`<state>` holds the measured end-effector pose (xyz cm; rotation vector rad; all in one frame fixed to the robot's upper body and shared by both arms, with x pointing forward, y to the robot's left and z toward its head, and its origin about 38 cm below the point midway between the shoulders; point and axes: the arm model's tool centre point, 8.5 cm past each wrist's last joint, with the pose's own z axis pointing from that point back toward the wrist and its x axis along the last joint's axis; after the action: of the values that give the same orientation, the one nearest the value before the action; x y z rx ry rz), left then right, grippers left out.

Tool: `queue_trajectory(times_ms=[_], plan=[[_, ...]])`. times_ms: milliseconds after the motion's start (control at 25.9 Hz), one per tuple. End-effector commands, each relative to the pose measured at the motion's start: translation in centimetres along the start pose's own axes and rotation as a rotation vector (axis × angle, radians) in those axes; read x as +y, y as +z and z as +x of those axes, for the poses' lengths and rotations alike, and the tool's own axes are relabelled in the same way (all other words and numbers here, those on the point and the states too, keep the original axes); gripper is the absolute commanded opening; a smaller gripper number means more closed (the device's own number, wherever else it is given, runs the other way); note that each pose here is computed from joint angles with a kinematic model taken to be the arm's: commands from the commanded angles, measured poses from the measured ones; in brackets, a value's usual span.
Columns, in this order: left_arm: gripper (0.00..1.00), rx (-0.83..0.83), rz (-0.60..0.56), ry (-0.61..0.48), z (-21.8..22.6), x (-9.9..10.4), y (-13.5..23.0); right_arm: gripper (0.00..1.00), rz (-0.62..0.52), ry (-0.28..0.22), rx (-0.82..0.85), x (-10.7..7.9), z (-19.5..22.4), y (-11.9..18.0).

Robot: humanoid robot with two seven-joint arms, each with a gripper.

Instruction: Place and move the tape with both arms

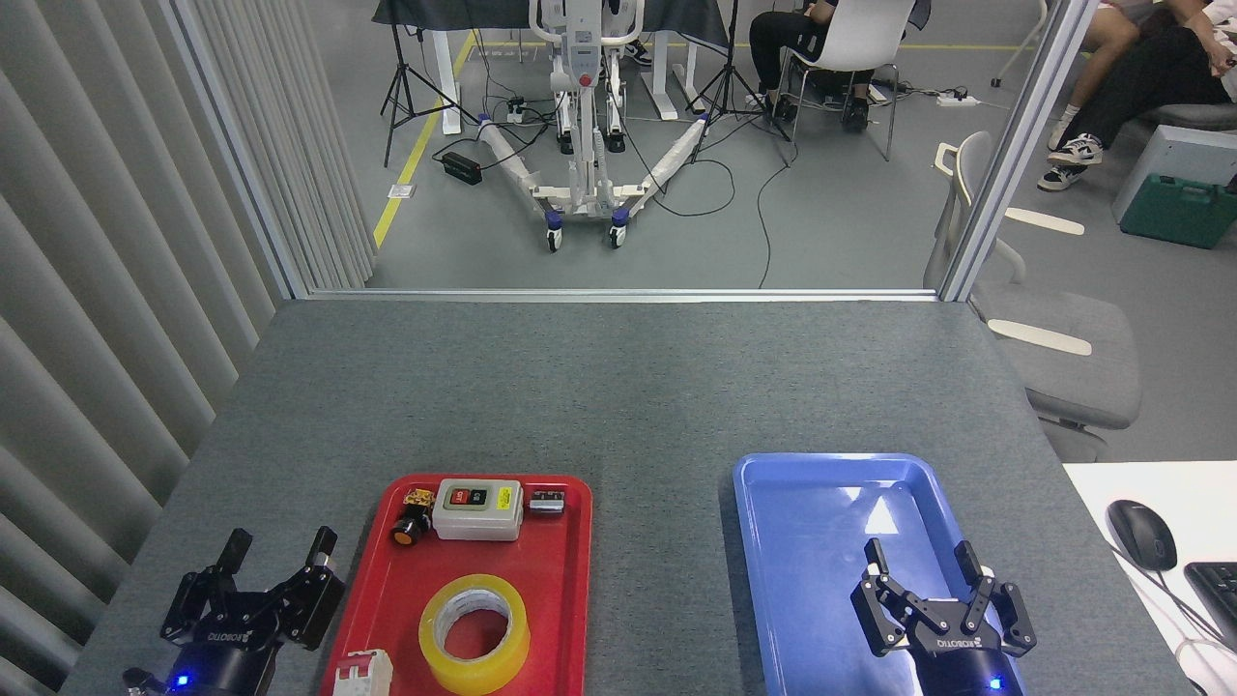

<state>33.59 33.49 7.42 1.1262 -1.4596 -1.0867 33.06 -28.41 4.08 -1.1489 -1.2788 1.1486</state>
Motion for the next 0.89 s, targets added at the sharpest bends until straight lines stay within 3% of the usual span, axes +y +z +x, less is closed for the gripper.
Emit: queue_trajectory(times_ms=[0, 155, 657, 734, 850], plan=[[1.0, 0.006, -0.004, 0.01, -0.2, -0.1, 0.2, 1.0, 0.003, -0.001, 0.0, 0.0, 0.0, 0.0], [1.0, 0.016, 0.076, 0.034, -0.3, 0.6, 0.2, 1.0, 0.004, 0.002, -0.002, 0.0, 0.0, 0.0], [1.0, 0.012, 0.071, 0.04, -0.2, 0.7, 0.1, 1.0, 0.004, 0.004, 0.002, 0.0, 0.0, 0.0], [1.0, 0.009, 0.028, 0.036, -0.3, 0.3, -0.1, 1.0, 0.006, 0.003, 0.004, 0.0, 0.0, 0.0], [1.0, -0.083, -0.241, -0.002, 1.4, -1.4, -1.4, 1.0, 0.005, 0.003, 0.006, 0.0, -0.1, 0.0]])
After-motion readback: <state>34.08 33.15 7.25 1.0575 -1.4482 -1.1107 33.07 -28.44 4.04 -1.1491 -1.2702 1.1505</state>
